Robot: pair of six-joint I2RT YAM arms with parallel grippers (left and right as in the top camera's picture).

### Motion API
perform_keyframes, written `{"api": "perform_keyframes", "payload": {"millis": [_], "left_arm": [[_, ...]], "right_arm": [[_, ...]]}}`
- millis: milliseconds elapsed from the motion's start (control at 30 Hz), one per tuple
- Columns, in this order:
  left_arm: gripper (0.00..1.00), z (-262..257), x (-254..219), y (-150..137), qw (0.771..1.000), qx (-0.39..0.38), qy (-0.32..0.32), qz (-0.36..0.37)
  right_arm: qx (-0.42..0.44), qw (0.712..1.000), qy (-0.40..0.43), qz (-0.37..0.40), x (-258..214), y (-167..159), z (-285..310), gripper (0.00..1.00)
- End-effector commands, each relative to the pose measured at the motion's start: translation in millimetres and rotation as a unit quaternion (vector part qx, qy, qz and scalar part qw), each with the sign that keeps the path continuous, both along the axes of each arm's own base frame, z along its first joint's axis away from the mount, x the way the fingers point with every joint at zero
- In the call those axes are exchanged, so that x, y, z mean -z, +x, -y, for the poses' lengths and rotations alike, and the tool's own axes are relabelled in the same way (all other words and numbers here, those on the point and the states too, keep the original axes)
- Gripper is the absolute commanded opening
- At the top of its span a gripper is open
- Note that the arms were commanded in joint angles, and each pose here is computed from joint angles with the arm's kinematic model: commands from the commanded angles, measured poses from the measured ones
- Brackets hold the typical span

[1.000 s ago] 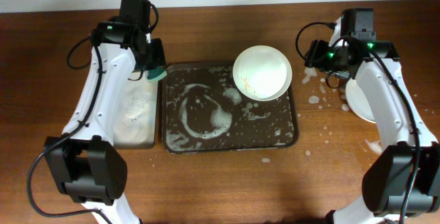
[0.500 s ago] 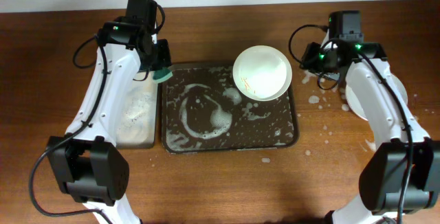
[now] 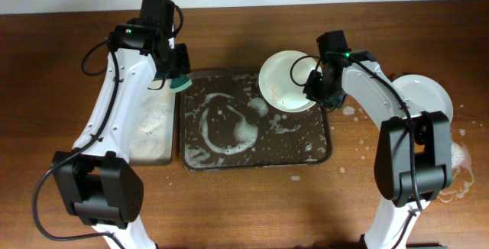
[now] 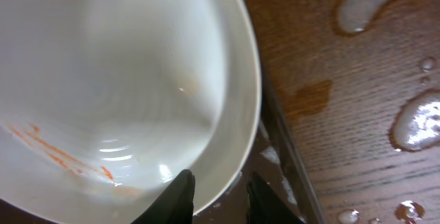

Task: Clean dirty plates on tray and stack at the side
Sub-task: 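Grasp the white plate rim with the right gripper and drag it left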

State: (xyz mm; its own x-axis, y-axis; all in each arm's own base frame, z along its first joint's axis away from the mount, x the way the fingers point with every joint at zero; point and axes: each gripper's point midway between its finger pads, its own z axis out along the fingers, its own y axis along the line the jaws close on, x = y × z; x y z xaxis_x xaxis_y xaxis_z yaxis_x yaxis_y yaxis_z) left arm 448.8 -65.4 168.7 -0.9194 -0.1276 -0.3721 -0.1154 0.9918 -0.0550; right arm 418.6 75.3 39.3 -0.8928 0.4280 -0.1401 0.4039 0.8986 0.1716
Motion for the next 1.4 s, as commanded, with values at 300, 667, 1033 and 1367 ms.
{"api": "perform_keyframes", "payload": {"millis": [300,667,1033,1367], "left_arm": [[0.01,2.1,-4.8,-1.1,1.000,-0.002,-0.009,0.005],[0.01,2.1,-4.8,-1.1,1.000,-0.002,-0.009,0.005],[0.01,1.8,-4.8,-1.0,1.000,-0.002,-0.008,0.005],[0.00,1.6,-4.2,-2.5,1.000,-0.003,-0.007,0.002]], "right_arm": [[-0.024,0.996,0.001,-0.081,28.4,-37.6,-32.9,0.17],[-0.216,0.976,0.000,-0.011,-39.6,-19.0,-38.3,0.66],[-0.393,0.916,0.004,0.082,13.5,43.2,-34.9,0.55],[-0.230,0.966,0.113,-0.022,34.1,11.1,-50.8,0.04]]}}
